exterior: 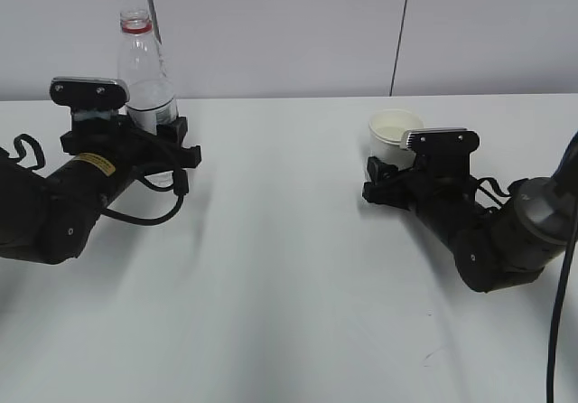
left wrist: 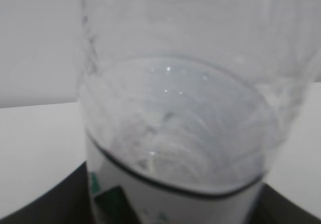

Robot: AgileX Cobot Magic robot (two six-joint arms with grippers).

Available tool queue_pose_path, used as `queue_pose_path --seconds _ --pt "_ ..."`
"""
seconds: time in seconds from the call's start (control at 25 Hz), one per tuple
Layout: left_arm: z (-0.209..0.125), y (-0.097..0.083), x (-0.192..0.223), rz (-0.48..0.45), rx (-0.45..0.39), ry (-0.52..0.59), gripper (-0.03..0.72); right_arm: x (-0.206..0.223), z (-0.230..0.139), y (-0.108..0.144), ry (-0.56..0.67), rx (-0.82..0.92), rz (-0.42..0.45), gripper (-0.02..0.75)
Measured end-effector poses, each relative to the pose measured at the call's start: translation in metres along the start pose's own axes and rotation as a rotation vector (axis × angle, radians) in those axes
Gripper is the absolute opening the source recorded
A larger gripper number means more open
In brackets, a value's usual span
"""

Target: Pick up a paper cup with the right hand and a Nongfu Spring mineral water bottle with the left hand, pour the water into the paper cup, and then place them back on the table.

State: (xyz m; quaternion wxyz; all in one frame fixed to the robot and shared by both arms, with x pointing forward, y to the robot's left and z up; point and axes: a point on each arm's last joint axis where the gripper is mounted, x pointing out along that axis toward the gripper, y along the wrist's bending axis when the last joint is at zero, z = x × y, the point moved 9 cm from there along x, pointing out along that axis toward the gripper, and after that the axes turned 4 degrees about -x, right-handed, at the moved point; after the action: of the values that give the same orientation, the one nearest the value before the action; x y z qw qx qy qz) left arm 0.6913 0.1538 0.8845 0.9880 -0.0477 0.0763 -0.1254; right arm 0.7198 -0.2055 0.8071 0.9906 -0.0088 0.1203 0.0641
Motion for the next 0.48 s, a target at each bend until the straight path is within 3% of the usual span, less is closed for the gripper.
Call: queue_pose_path --seconds 0.48 --pt "-0.0006 0.0000 0.0000 0.000 0.000 0.003 0.404 0.0002 0.0006 -0.0010 -0.003 0.007 -0.006 0.584"
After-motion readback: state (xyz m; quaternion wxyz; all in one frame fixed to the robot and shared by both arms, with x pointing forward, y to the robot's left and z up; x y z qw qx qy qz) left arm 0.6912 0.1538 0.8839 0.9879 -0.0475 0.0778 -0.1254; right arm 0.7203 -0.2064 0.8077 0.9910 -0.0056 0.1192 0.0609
